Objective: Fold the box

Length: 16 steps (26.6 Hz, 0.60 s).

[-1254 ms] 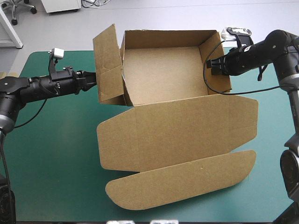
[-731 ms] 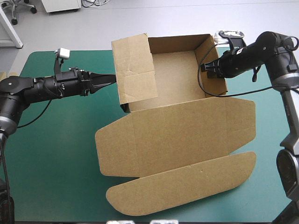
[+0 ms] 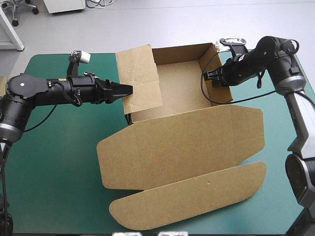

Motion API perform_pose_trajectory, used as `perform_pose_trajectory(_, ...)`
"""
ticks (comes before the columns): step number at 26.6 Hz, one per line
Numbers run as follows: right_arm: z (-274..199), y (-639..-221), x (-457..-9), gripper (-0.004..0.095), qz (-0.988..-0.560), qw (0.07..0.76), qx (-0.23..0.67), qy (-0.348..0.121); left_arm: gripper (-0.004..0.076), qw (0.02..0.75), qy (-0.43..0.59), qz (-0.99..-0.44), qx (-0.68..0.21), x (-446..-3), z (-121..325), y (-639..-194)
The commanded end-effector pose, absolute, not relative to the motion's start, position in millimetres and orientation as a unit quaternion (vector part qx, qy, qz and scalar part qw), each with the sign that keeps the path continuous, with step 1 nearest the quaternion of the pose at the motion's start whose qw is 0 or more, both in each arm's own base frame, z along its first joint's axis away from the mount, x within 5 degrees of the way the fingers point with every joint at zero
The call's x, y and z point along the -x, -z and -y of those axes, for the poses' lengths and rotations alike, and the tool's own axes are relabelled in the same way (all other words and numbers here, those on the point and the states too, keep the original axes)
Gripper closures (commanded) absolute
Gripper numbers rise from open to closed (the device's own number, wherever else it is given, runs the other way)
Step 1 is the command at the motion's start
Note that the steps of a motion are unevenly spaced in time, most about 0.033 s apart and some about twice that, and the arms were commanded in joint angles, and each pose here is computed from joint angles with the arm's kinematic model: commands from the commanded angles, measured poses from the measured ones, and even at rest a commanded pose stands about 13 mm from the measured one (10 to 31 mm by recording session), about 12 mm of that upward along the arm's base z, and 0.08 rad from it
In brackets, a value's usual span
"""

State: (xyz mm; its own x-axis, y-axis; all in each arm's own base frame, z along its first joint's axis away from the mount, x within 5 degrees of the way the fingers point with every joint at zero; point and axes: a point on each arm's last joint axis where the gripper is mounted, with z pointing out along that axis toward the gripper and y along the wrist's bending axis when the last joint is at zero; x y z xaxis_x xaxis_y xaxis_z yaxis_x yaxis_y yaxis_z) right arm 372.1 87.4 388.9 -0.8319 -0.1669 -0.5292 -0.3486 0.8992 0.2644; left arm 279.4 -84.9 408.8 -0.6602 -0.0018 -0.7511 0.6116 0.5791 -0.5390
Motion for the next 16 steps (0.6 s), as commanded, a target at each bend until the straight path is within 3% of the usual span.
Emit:
perform_pose_trajectory(1, -89.9, -418.3, -356.5, 0.0919, -0.924, 0.292, 0.139, -0.205, 0.0204, 0.397, 0.446, -0.786, -0.161, -271.5, 87.1, -432.6)
perform_pose_trajectory(16, -88.3, -417.7, -357.1, 0.0906, -0.926, 0.292, 0.135, -0.196, 0.0223, 0.434, 0.367, -0.807, -0.162, -272.0, 116.8, -440.4)
